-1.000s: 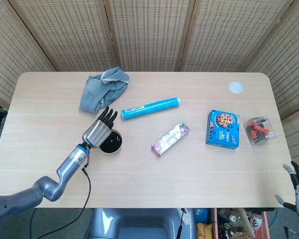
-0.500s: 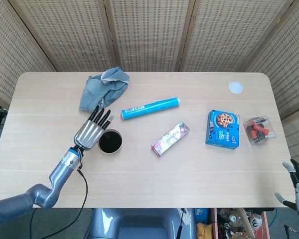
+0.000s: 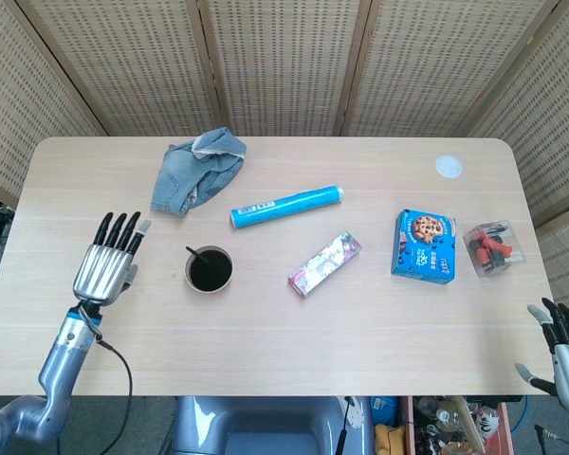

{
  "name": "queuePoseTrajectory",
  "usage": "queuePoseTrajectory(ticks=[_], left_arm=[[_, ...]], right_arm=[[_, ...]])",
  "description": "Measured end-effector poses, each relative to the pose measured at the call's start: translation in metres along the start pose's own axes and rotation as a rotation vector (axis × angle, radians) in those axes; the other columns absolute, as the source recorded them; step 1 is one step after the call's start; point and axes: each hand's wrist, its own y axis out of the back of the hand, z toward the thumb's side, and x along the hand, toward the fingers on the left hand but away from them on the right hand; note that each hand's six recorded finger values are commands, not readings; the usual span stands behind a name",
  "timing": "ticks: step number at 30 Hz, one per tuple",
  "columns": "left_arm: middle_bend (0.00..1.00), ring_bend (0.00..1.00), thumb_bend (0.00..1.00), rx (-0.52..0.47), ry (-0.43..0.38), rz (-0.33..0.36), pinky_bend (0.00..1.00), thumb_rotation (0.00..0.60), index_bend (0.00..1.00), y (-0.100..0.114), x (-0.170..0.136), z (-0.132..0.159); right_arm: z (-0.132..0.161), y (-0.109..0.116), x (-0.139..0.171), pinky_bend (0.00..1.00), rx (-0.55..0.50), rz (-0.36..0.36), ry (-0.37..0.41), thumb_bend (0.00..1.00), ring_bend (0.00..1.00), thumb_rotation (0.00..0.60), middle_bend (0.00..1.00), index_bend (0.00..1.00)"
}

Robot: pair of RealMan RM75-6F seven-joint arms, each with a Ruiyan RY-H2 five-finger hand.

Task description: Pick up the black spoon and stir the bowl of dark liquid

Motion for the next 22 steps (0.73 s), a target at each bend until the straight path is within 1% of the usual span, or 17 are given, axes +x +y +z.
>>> queuePoseTrajectory(ticks=[5, 10, 12, 15, 22], left_arm=[[0.00, 0.00, 0.41, -0.120, 0.075, 0.002, 0.00, 0.600, 0.00, -0.004, -0.037, -0.025], [0.00, 0.00, 0.41, -0.241, 0.161, 0.040, 0.00, 0.600, 0.00, -0.010, -0.091, -0.052], [0.00, 0.00, 0.41, -0.265, 0.188, 0.055, 0.00, 0.600, 0.00, -0.011, -0.112, -0.059], [0.00, 0.00, 0.41, -0.277, 0.205, 0.063, 0.00, 0.600, 0.00, -0.013, -0.132, -0.063], [0.00, 0.00, 0.41, -0.276, 0.218, 0.022, 0.00, 0.600, 0.00, -0.020, -0.151, -0.065]], right_arm=[[0.008, 0.000, -0.002, 0.00, 0.002, 0.000, 0.027, 0.21, 0.00, 0.600, 0.15, 0.17], [0.015, 0.001, -0.004, 0.00, 0.004, -0.001, 0.049, 0.21, 0.00, 0.600, 0.15, 0.17], [0.018, 0.000, -0.005, 0.00, 0.003, 0.000, 0.056, 0.21, 0.00, 0.600, 0.15, 0.17], [0.019, 0.000, -0.005, 0.00, 0.002, 0.001, 0.060, 0.21, 0.00, 0.600, 0.15, 0.17], [0.022, 0.000, -0.005, 0.00, 0.005, 0.003, 0.071, 0.21, 0.00, 0.600, 0.15, 0.17]])
